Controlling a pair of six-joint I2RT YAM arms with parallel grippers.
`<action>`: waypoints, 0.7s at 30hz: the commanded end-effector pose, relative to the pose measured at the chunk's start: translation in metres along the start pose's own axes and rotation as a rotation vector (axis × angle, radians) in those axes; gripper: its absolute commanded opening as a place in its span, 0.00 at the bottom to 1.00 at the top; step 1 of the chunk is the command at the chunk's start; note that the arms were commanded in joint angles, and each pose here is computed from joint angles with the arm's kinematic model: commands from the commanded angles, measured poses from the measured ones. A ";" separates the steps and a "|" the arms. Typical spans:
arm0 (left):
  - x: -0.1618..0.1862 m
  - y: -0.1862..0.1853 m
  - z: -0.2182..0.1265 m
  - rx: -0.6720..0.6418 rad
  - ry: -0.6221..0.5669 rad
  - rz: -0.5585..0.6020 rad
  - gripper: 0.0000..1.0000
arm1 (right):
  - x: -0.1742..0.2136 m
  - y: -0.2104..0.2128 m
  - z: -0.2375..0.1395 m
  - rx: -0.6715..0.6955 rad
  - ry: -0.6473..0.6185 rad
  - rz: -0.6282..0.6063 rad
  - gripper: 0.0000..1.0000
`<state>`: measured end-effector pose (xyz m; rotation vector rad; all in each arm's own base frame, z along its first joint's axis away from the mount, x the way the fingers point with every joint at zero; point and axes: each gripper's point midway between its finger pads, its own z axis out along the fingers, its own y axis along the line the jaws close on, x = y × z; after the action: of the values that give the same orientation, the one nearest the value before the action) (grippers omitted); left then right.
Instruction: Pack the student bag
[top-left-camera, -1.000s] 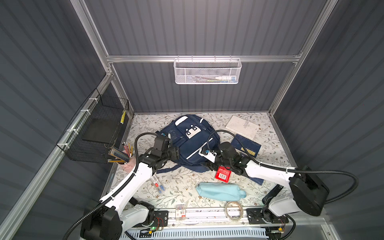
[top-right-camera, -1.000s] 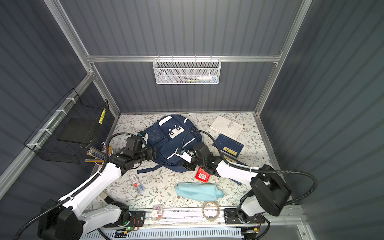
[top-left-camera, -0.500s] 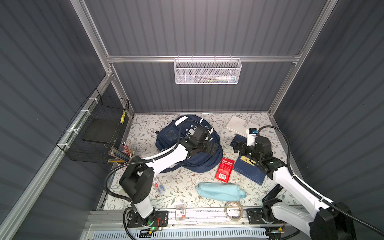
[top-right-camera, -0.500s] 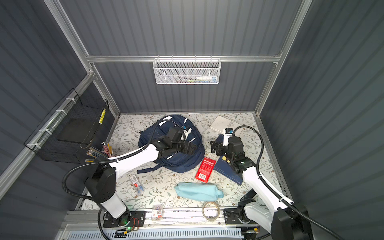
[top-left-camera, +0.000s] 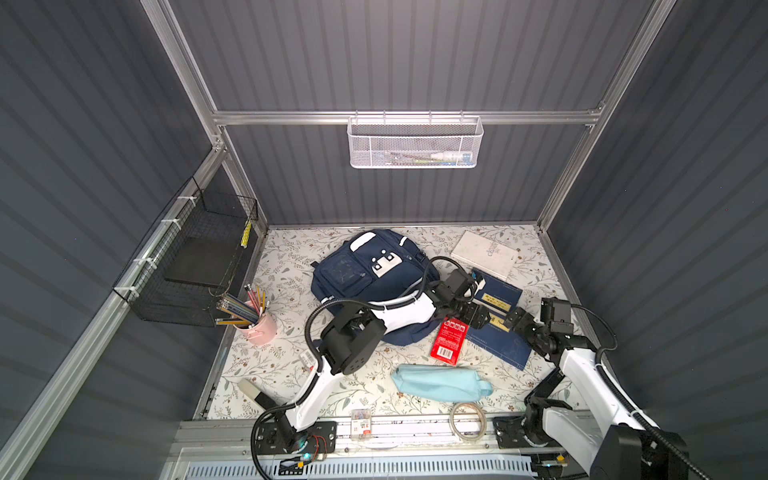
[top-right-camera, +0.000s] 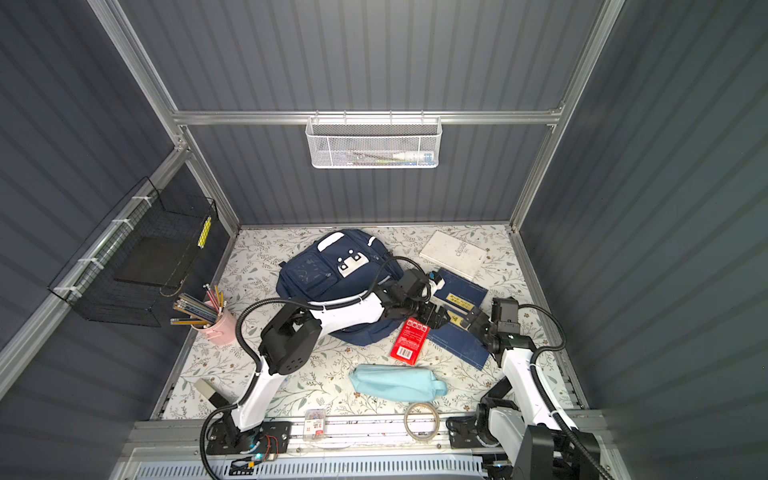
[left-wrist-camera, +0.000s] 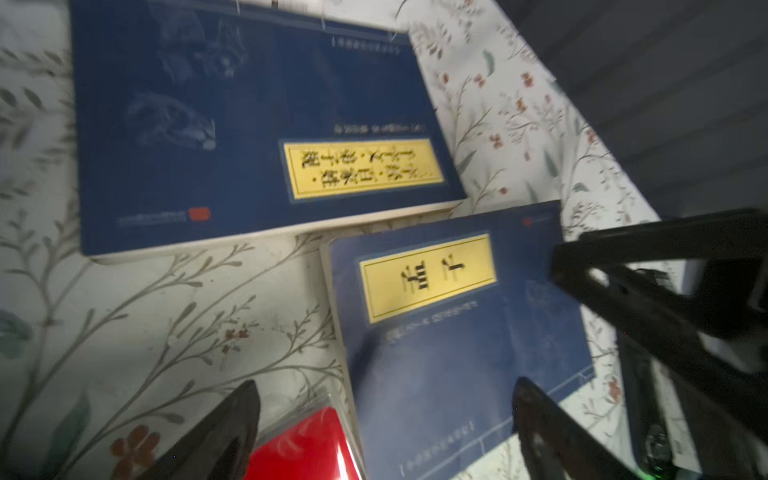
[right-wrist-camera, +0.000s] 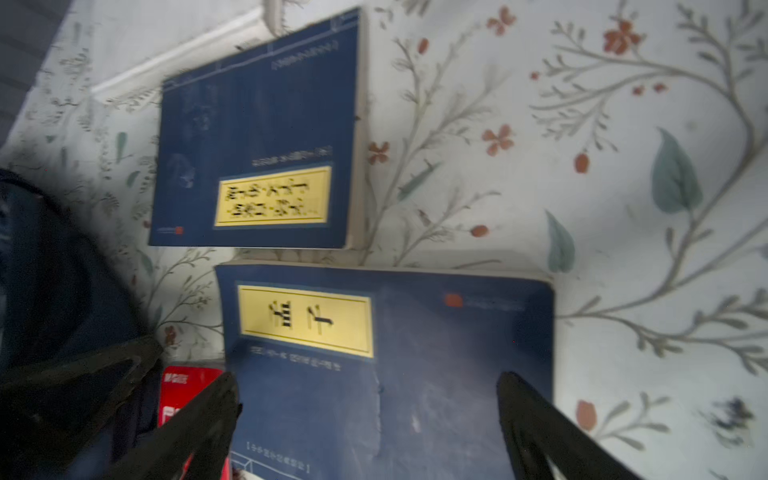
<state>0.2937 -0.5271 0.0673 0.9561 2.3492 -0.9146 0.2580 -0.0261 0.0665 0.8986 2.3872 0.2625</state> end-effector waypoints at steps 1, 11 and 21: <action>-0.009 -0.010 0.003 0.016 -0.013 0.006 0.95 | -0.002 -0.016 -0.008 0.090 0.010 0.045 0.97; 0.009 -0.008 0.040 0.035 0.028 -0.034 0.93 | -0.001 -0.034 0.001 0.139 0.116 0.087 0.98; 0.036 -0.026 0.051 0.190 0.055 -0.206 0.77 | 0.020 0.002 0.032 -0.107 0.277 0.104 0.93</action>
<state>0.2907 -0.5644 0.0504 0.8455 2.3397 -1.0893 0.2569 -0.0379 0.0334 1.0579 2.5521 0.3588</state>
